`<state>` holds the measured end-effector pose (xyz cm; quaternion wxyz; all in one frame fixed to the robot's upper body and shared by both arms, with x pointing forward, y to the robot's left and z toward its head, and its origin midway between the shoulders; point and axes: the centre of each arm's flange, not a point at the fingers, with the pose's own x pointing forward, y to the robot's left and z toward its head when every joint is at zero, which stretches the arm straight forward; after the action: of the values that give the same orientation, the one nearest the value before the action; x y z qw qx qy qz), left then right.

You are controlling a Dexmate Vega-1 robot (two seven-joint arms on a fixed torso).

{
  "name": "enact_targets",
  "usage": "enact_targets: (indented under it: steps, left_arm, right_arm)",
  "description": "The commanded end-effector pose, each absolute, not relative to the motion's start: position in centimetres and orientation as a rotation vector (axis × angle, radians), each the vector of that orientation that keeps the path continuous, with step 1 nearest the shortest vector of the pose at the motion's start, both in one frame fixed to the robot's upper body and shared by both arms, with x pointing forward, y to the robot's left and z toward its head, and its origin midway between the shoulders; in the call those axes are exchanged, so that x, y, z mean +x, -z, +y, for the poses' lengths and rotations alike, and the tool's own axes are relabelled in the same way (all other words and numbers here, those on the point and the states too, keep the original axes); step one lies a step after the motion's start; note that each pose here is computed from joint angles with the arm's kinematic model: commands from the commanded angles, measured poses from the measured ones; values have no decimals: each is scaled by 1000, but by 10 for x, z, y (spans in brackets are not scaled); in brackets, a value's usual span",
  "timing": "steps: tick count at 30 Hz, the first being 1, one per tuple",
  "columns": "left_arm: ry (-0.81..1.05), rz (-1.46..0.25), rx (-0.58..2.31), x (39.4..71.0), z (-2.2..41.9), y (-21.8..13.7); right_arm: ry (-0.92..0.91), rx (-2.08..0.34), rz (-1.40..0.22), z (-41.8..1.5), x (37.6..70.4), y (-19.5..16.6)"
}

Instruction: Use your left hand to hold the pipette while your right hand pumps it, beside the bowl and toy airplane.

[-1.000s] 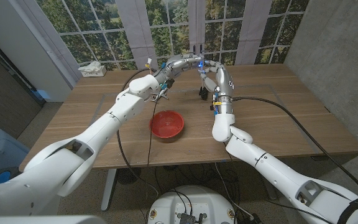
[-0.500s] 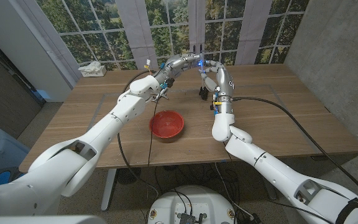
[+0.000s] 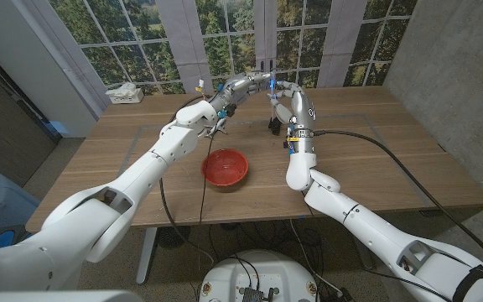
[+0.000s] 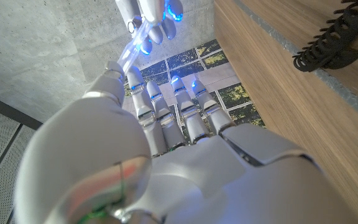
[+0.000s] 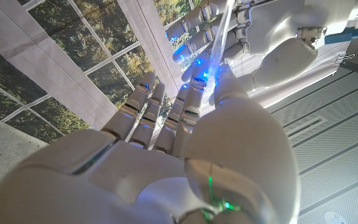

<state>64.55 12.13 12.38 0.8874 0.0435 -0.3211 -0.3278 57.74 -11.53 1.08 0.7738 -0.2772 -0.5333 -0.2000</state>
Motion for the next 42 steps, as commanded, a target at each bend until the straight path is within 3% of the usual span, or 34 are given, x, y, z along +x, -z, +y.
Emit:
enact_targets:
  steps: [1, 18, 42]
  left_arm:
    - [687, -670, 89, 642, 117, -125]
    - [666, -686, 88, 637, 117, -127]
    - [639, -700, 106, 628, 127, -128]
  right_arm:
    - [432, -611, -1162, -116, 576, -11]
    - [404, -624, -1101, -123, 575, -9]
    - [175, -467, -1034, -149, 581, -6]
